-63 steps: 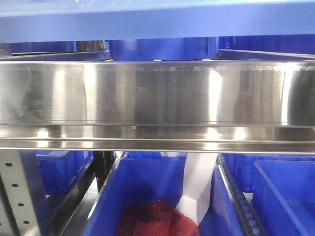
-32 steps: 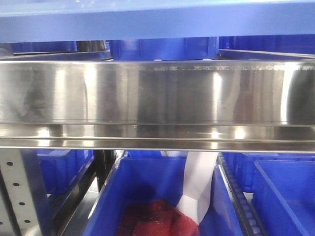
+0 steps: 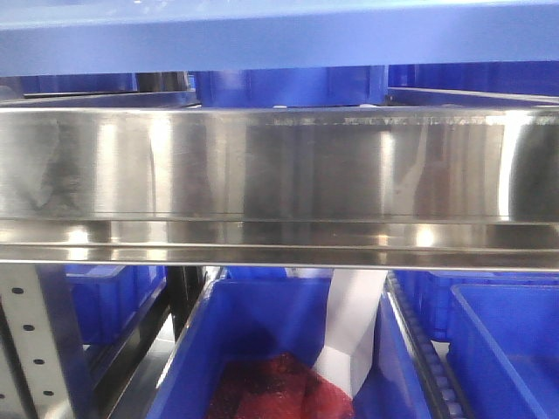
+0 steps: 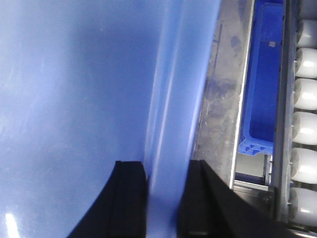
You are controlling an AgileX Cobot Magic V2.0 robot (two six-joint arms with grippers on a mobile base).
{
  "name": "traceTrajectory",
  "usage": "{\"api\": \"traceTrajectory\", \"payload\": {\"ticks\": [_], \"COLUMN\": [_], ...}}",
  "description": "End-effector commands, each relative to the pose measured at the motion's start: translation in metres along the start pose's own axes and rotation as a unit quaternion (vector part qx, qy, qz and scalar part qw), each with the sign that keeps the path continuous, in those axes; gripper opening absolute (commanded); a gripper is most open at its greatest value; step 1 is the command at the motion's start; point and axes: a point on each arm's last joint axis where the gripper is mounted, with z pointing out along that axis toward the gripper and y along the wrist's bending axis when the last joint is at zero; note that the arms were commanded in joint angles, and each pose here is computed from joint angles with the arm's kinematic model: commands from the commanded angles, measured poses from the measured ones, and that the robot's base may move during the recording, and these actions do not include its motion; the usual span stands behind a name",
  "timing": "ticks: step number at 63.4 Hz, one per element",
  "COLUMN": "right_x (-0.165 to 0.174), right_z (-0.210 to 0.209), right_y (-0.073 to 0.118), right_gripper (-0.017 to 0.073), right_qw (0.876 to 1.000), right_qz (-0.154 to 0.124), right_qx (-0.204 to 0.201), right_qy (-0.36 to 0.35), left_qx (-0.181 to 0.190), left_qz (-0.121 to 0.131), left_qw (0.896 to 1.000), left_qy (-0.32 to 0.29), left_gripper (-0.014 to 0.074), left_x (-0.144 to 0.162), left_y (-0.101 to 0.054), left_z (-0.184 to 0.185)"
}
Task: Grab blue tray and place on right shelf
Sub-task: 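Lower the tray onto the shelf and open both grippers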
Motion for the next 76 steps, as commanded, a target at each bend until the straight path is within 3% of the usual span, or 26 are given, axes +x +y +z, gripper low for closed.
{"api": "traceTrajectory", "payload": {"ticks": [1,7,13,27,36,58,66,76], "right_x": [-0.012,-0.012,-0.015,-0.052,-0.082,-0.105,-0.105,-0.104], "right_z": [-0.016,-0.017,-0.018,-0.031,-0.016,0.07,0.09,0.103], "right_y": [-0.003,-0.003,-0.002,0.009,0.018,0.024,0.024,0.023], "right_gripper": [0.0068,0.0068,0.0068,0.0068,0.0068,0.0068,0.0068,0.0084], "right_qw": [0.997,0.997,0.997,0.992,0.992,0.998,0.999,0.999], "right_qz": [-0.018,-0.019,-0.026,-0.04,-0.04,-0.042,-0.042,-0.042], "right_qx": [0.009,0.009,0.008,-0.002,-0.003,0.017,0.022,0.025], "right_qy": [-0.069,-0.069,-0.076,-0.119,-0.121,-0.044,-0.022,-0.01], "left_qx": [-0.017,-0.018,-0.014,-0.024,-0.039,-0.063,-0.05,-0.052], "left_qz": [0.024,0.026,0.06,0.02,0.007,-0.023,-0.038,-0.039], "left_qw": [1.0,0.999,0.998,0.996,0.994,0.997,0.998,0.998], "left_qy": [-0.007,-0.009,-0.019,-0.082,-0.101,-0.025,-0.007,0.003], "left_gripper": [-0.0048,-0.0048,-0.0048,-0.0048,-0.0048,-0.0048,-0.0048,-0.0031], "left_x": [0.002,0.002,-0.001,-0.044,-0.077,-0.106,-0.11,-0.111], "left_y": [0.004,0.004,0.003,0.015,0.025,0.053,0.057,0.058], "left_z": [-0.016,-0.017,-0.018,-0.033,-0.026,0.058,0.08,0.093]}}
